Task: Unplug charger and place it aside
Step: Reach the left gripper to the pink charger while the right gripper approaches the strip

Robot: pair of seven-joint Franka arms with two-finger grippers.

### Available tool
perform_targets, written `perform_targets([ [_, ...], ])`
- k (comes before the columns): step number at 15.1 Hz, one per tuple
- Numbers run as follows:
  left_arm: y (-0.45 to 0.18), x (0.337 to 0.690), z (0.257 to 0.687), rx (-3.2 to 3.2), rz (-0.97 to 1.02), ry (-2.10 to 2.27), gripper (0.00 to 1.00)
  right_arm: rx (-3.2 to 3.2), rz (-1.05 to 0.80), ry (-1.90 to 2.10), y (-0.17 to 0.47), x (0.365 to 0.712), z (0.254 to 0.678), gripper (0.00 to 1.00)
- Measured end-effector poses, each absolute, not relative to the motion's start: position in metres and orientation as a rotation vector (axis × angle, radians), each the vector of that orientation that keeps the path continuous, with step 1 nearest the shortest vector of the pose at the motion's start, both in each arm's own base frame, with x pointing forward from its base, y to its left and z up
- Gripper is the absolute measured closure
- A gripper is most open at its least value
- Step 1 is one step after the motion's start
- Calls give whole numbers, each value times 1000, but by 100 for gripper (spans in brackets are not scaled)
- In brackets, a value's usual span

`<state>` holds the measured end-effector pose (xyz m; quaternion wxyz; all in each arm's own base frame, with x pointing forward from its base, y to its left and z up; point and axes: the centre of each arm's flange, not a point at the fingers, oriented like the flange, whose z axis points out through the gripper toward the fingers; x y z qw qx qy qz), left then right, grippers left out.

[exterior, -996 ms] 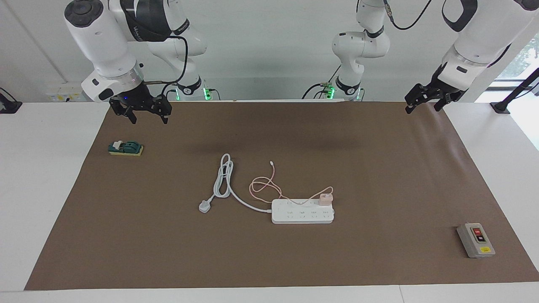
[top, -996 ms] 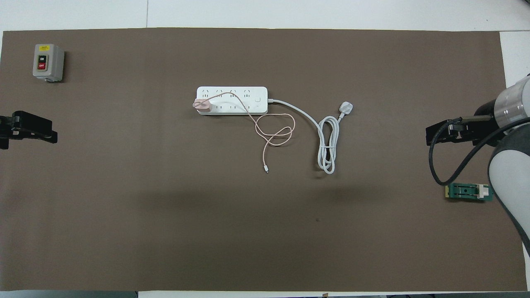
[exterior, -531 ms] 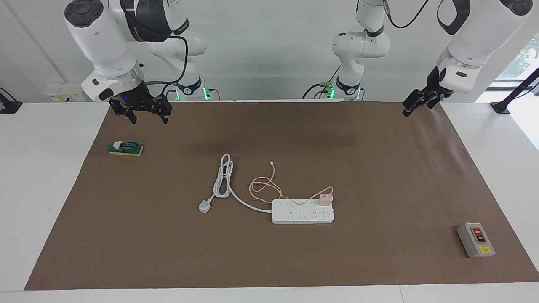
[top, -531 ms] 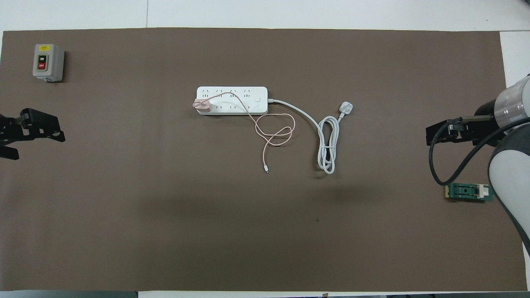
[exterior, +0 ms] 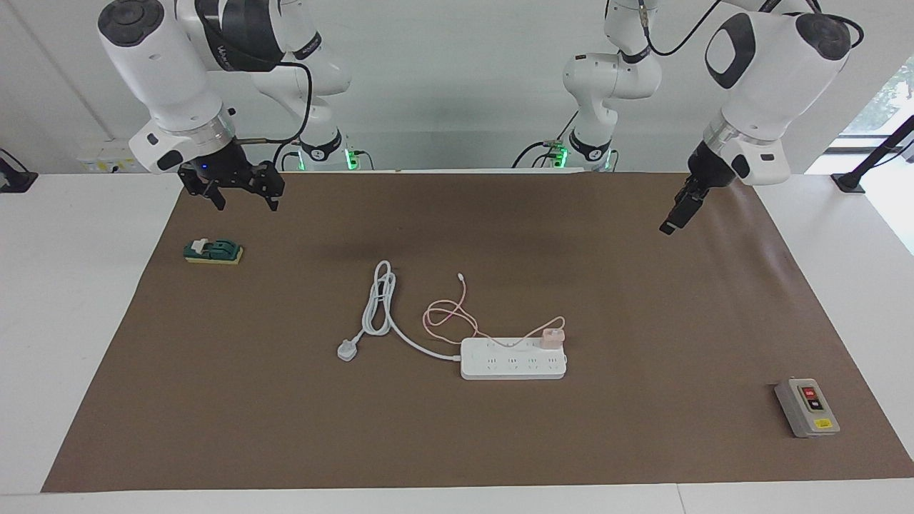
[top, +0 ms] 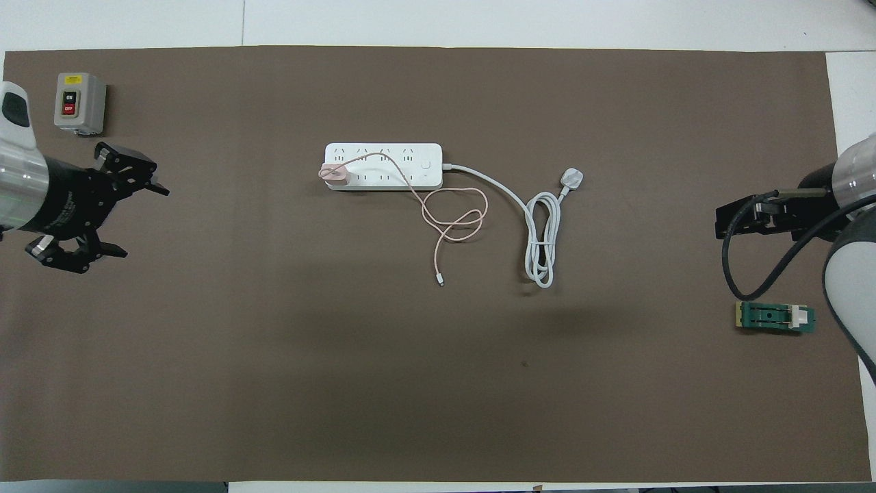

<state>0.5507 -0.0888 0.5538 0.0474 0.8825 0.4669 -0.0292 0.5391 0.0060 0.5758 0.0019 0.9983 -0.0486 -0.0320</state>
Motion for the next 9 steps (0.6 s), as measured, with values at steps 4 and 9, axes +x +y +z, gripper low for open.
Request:
perform_targets([
  [4, -122, 581, 500, 2513, -75, 1727, 0, 3106, -56, -435, 4, 542, 578, 0],
  [9, -153, 625, 455, 2207, -6, 2024, 0, 2986, -54, -938, 12, 542, 578, 0],
])
